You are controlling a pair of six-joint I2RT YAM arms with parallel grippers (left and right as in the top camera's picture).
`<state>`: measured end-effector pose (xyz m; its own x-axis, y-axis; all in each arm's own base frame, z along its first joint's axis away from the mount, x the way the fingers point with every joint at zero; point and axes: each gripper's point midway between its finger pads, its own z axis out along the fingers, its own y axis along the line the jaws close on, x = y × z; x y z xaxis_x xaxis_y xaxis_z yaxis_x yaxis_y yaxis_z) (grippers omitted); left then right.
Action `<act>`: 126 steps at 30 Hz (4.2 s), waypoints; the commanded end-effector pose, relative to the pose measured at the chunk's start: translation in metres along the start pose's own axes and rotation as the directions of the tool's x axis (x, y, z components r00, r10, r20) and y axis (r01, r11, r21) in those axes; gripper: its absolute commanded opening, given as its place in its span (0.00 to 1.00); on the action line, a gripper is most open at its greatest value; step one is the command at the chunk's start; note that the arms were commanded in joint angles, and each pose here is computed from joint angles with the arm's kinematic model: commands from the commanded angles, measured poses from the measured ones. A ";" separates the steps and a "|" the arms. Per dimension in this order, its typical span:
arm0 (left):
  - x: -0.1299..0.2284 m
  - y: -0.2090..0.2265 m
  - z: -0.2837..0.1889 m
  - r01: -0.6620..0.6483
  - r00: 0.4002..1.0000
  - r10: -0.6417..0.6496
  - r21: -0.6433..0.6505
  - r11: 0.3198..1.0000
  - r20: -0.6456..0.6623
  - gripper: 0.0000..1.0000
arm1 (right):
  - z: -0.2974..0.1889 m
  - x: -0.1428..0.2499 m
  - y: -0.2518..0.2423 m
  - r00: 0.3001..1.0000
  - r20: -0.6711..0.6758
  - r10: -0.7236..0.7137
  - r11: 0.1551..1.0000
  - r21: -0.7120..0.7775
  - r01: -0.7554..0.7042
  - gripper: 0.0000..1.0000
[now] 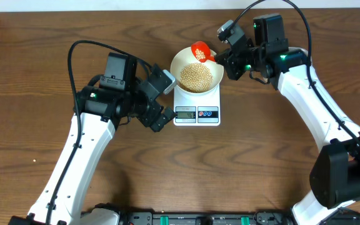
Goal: Scoop item into bowl and weigh 50g on scale
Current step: 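Shake the tilted scoop with the right gripper to trickle beans in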
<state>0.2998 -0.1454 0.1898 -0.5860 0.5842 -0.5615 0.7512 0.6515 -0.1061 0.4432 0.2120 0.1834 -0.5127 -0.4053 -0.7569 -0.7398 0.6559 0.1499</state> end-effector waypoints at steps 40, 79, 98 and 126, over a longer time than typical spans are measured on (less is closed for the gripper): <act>-0.007 0.000 -0.007 -0.003 1.000 0.003 -0.012 1.000 0.019 0.94 | -0.010 -0.006 0.005 0.977 0.010 -0.212 0.977 0.000 0.212 0.01; -0.007 0.000 -0.007 -0.003 1.000 0.003 -0.012 1.000 0.020 0.94 | -0.018 -0.011 0.007 0.998 0.056 -0.030 0.996 -0.080 0.034 0.01; -0.007 0.000 -0.007 -0.003 1.000 0.003 -0.012 1.000 0.019 0.94 | -0.019 -0.010 0.004 0.998 0.058 -0.008 0.997 -0.081 0.013 0.01; -0.007 0.000 -0.007 -0.003 1.000 0.003 -0.012 1.000 0.020 0.94 | -0.018 -0.010 0.006 0.987 0.062 -0.150 0.986 -0.069 0.154 0.01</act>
<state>0.2998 -0.1454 0.1898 -0.5860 0.5842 -0.5615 0.7512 0.6515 -0.1061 0.4380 0.2064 0.1877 -0.4449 -0.4331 -0.7839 -0.8067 0.5740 0.1408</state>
